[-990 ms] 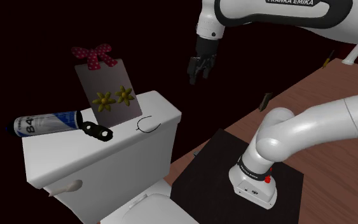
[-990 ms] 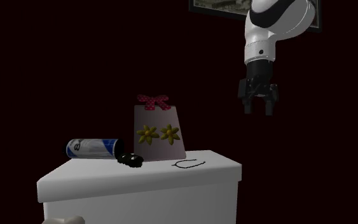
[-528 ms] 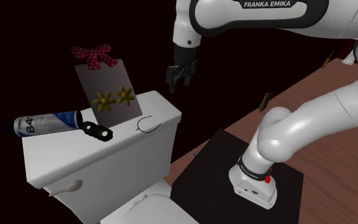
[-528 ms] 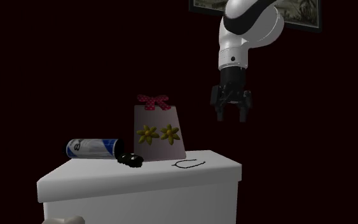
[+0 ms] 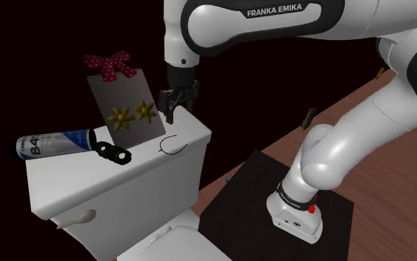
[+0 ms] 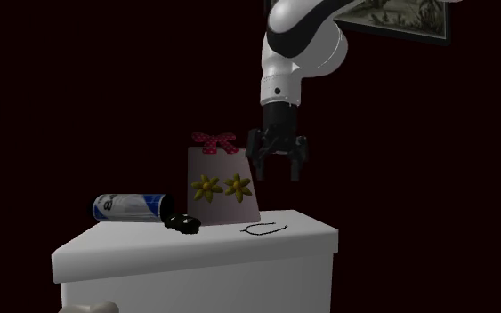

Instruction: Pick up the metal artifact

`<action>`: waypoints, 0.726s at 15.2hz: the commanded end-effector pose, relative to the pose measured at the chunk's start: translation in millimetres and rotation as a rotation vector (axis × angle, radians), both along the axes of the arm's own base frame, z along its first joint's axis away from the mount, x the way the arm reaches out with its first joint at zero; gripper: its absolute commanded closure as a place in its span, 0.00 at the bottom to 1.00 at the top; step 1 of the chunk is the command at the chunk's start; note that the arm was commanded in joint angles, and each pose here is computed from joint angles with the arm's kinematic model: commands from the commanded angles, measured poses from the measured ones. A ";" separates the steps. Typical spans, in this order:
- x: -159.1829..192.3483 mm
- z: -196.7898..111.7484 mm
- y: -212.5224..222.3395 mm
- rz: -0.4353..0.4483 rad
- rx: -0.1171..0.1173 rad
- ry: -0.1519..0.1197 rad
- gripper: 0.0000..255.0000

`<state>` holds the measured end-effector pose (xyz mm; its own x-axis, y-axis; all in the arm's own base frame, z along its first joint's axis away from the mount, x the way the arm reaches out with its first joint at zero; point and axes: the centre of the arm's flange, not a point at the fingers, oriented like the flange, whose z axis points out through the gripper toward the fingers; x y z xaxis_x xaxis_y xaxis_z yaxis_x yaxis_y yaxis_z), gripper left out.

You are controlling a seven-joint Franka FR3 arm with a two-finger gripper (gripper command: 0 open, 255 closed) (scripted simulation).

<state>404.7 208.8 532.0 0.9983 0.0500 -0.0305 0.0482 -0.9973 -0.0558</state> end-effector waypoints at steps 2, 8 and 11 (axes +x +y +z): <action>13.5 -11.1 36.9 0.019 0.005 0.004 0.00; 37.2 -29.8 109.9 0.057 0.011 0.014 0.00; 48.0 -39.0 146.8 0.076 0.015 0.019 0.00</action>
